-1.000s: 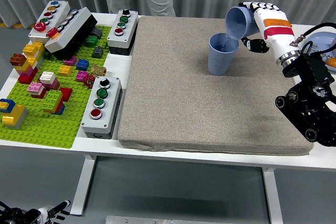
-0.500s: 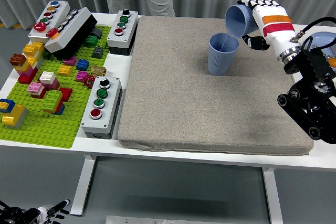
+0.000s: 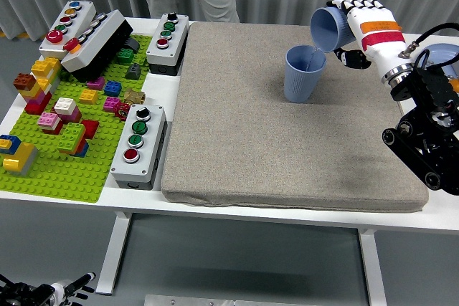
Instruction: Pick cup pour cup place
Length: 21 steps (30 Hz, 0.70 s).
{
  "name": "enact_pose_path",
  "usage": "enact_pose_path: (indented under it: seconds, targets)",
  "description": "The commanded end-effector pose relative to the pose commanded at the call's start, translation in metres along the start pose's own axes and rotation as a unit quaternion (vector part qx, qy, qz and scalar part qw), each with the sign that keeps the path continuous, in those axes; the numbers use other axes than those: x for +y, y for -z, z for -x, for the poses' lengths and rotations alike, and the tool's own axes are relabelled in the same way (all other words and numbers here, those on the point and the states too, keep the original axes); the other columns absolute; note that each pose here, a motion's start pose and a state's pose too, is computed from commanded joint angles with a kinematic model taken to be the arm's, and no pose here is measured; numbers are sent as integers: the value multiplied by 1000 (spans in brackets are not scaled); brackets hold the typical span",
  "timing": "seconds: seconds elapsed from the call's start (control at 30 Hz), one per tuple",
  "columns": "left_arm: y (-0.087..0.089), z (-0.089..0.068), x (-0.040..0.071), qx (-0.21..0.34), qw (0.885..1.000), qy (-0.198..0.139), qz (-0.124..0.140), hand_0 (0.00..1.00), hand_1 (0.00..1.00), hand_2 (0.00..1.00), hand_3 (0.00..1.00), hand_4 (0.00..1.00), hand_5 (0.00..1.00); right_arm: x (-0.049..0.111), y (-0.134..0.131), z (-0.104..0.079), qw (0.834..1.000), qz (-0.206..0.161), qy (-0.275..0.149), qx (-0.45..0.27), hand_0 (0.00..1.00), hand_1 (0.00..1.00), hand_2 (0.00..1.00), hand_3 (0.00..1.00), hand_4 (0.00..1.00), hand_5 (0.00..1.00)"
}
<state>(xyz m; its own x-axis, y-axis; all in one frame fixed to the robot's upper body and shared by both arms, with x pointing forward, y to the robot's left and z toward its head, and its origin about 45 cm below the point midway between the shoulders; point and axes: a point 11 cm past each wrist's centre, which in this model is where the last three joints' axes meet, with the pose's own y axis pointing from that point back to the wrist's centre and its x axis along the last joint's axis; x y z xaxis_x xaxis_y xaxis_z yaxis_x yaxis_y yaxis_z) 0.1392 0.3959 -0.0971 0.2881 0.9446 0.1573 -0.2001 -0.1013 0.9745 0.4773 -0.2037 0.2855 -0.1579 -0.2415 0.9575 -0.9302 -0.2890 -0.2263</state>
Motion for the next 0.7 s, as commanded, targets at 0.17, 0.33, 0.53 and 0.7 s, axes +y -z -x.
enact_pose_path:
  seconds: [0.17,0.33,0.53,0.7]
  targets:
    - [0,0,0,0,1000,0,0,851,860,891,785,596,998,-1,-3,-1,1000,2,1,3,695,531,462,479,482,2]
    - [0,0,0,0,1000,-1,0,852,860,891,785,596,998,-1,-6,-2,1000,6,0,5,698,531,462,477,485,2]
    - [-1,-1,0,-1,1000,-1,1,852,860,891,786,596,998,-1,-6,-3,1000,6,-1,13,698,531,462,477,485,2]
    - [-1,-1,0,0,1000,-1,2,852,861,891,786,596,998,-1,-6,-2,1000,9,-1,12,697,532,462,477,488,2]
